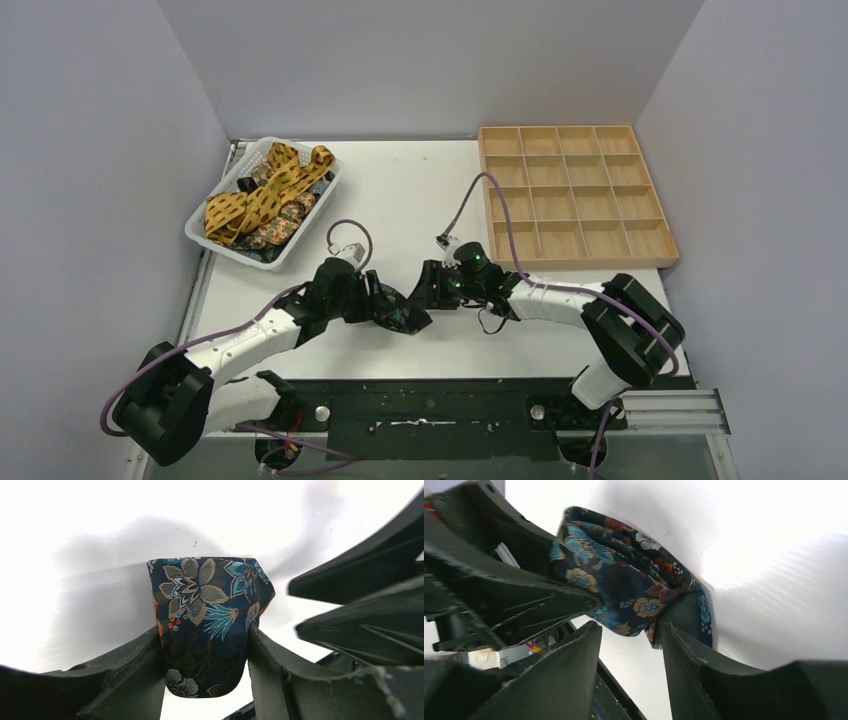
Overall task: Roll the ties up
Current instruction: Roll the tie at the center of the board.
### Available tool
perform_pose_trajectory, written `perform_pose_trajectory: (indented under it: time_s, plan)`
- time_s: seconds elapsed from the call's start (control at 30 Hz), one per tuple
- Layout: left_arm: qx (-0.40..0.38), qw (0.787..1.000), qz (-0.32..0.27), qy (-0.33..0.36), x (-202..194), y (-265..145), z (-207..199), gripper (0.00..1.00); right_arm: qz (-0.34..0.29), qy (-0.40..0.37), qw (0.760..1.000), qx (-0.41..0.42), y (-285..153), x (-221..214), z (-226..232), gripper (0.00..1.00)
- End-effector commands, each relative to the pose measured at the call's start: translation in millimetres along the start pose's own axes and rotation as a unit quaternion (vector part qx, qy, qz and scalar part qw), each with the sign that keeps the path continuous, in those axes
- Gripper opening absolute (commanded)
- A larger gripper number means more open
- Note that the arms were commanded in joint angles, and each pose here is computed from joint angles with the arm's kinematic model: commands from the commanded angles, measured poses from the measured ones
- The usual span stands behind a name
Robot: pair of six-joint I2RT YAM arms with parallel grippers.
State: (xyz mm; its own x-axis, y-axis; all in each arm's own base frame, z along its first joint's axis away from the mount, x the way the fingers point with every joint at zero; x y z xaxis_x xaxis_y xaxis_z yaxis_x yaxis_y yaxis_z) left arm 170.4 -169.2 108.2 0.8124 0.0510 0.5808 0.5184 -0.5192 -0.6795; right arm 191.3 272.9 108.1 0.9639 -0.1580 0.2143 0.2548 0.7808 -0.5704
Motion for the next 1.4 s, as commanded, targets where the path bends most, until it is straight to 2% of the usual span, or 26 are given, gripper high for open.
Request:
perform_pose_trajectory:
  time_s: [0.0, 0.13, 0.43, 0.73, 0.87, 1.1, 1.27, 1.37]
  plan:
    - [0.052, 0.997, -0.013, 0.061, 13, -6, -2, 0.52, -0.074, -0.037, 0.997, -0.002, -21, 21, 12, 0.51]
    - [0.092, 0.991, -0.012, 0.098, 14, -9, -5, 0.52, -0.107, -0.032, 0.994, -0.014, -32, 30, 6, 0.57]
    - [0.196, 0.965, -0.028, 0.172, 16, -12, -24, 0.52, -0.164, 0.0, 0.985, -0.06, -50, 40, -9, 0.59]
    - [0.286, 0.914, -0.036, 0.284, 0, -4, -54, 0.53, -0.238, 0.048, 0.964, -0.108, -76, 49, -30, 0.6]
    - [0.297, 0.901, -0.034, 0.314, -7, 7, -72, 0.55, -0.259, 0.067, 0.956, -0.12, -87, 53, -39, 0.61]
    - [0.279, 0.895, -0.005, 0.347, -27, 33, -100, 0.64, -0.273, 0.085, 0.949, -0.132, -98, 58, -50, 0.62]
    - [0.232, 0.912, 0.019, 0.339, -37, 44, -116, 0.69, -0.264, 0.093, 0.949, -0.146, -101, 57, -58, 0.64]
    - [0.199, 0.927, 0.005, 0.317, -32, 41, -128, 0.74, -0.254, 0.084, 0.955, -0.131, -102, 58, -57, 0.66]
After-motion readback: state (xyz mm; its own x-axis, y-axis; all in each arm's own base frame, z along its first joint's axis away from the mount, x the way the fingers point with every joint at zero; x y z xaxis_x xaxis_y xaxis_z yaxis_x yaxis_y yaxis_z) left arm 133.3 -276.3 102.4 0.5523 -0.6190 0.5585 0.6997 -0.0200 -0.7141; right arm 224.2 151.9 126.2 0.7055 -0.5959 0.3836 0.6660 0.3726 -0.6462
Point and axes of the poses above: each gripper's point midway between its finger pads, its own y axis out along the fingers, its own z axis along the line the jaws close on, x = y × z, the point moved 8 cm from there along -y, back along the fingers, and after that the axes turned 13 degrees about y, right-handed, at the moved point
